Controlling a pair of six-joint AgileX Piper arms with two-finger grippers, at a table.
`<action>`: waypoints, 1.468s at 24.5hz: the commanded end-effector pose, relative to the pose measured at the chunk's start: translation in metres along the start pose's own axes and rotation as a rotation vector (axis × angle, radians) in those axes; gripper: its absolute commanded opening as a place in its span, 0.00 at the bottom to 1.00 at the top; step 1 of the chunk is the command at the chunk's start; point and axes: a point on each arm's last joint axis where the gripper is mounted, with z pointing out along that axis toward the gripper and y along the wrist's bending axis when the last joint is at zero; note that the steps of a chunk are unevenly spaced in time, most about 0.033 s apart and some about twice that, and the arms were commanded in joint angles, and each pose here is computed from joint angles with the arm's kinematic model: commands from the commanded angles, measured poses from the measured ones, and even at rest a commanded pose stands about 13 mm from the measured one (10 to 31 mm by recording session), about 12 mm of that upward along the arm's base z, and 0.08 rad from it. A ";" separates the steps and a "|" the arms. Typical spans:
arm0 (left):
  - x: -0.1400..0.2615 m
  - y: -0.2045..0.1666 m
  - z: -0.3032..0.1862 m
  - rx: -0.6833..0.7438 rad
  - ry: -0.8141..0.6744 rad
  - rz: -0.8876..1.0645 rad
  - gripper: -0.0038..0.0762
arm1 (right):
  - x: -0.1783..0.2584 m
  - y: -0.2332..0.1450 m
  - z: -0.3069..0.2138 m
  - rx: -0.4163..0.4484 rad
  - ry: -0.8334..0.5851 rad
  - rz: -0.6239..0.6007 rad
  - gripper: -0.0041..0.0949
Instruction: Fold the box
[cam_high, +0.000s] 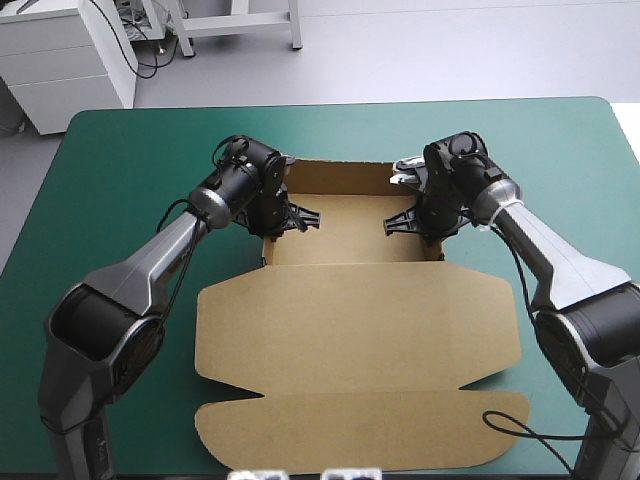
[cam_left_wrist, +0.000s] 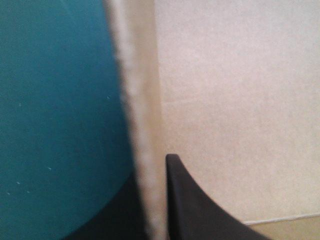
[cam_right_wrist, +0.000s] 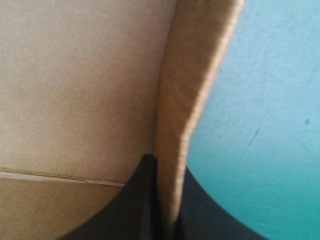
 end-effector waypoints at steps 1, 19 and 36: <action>0.006 -0.008 -0.029 0.082 -0.012 0.007 0.04 | -0.002 0.010 -0.026 -0.085 -0.098 -0.036 0.04; 0.005 -0.008 -0.025 0.071 -0.010 0.051 0.04 | -0.007 0.013 -0.023 -0.114 -0.130 -0.026 0.16; 0.004 -0.007 -0.025 0.057 -0.015 0.055 0.73 | -0.010 0.016 -0.024 -0.143 -0.166 -0.014 0.66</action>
